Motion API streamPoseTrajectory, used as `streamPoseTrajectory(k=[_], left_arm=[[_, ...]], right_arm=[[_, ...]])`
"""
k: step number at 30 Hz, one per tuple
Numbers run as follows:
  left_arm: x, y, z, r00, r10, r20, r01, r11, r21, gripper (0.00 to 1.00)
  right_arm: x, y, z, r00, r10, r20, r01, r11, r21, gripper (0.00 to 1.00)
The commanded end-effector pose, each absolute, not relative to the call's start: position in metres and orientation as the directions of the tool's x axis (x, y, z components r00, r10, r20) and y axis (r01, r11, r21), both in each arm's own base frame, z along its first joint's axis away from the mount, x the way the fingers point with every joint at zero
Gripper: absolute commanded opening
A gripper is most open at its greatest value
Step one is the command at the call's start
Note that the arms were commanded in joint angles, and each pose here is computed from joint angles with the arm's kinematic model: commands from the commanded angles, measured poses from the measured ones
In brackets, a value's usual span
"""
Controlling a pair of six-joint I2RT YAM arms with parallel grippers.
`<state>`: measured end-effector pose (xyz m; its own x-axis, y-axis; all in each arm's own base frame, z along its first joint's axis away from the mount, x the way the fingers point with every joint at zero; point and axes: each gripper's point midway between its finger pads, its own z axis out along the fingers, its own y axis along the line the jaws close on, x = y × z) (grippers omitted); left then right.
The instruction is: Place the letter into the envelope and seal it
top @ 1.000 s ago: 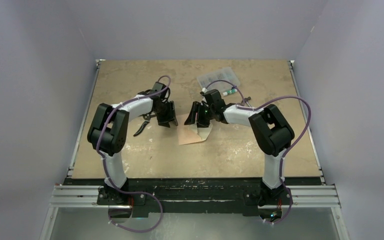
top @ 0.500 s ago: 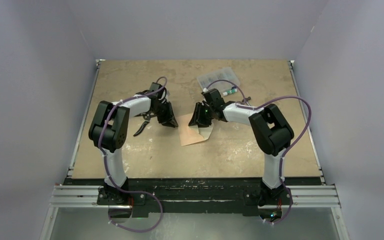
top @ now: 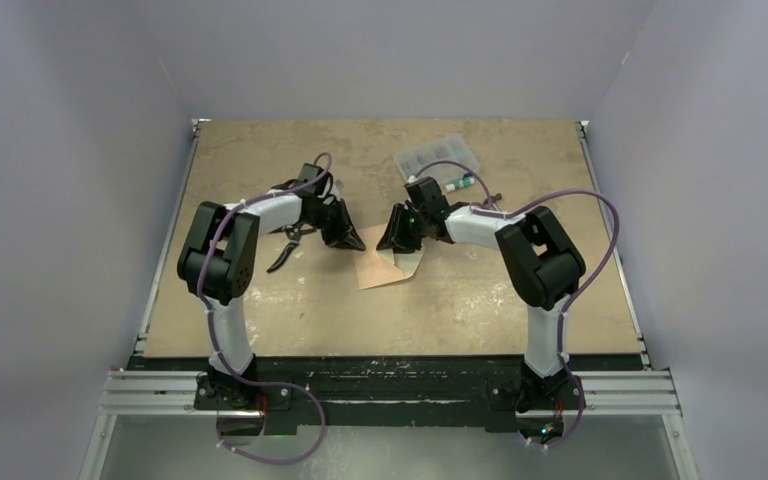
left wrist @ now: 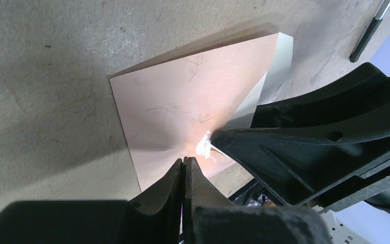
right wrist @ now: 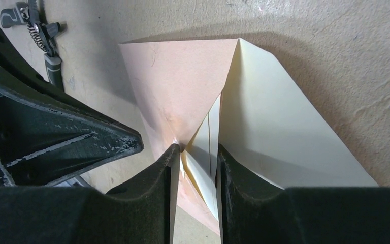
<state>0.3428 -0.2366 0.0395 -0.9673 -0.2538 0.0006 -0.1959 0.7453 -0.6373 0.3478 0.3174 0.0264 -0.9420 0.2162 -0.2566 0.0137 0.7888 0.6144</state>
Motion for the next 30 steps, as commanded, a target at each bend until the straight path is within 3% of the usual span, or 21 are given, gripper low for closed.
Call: streamPoseTrajectory(k=[1,7,16,21,30], left_arm=[[0.340,-0.239,0.031,-0.966,-0.259,0.019,-0.206,0.721,-0.662,0.00],[0.326,-0.221,-0.016,-0.969,-0.244,0.045,-0.228,0.801,-0.553,0.00],[0.319,-0.202,-0.040,-0.965,-0.256,0.051,-0.252,0.865,-0.435,0.00],[0.319,-0.200,-0.042,-0.966,-0.254,0.053,-0.252,0.872,-0.420,0.00],[0.325,-0.211,-0.030,-0.971,-0.237,0.045,-0.228,0.844,-0.484,0.03]], right_arm=[[0.347,0.316,0.023,-0.941,0.213,-0.263,0.008,0.790,0.613,0.35],[0.349,0.322,0.040,-0.928,0.188,-0.323,-0.074,0.755,0.652,0.46],[0.343,0.300,0.041,-0.931,0.180,-0.318,-0.032,0.827,0.561,0.57],[0.342,0.294,0.036,-0.933,0.187,-0.308,-0.015,0.835,0.550,0.50],[0.340,0.297,0.020,-0.938,0.186,-0.291,-0.010,0.827,0.562,0.25]])
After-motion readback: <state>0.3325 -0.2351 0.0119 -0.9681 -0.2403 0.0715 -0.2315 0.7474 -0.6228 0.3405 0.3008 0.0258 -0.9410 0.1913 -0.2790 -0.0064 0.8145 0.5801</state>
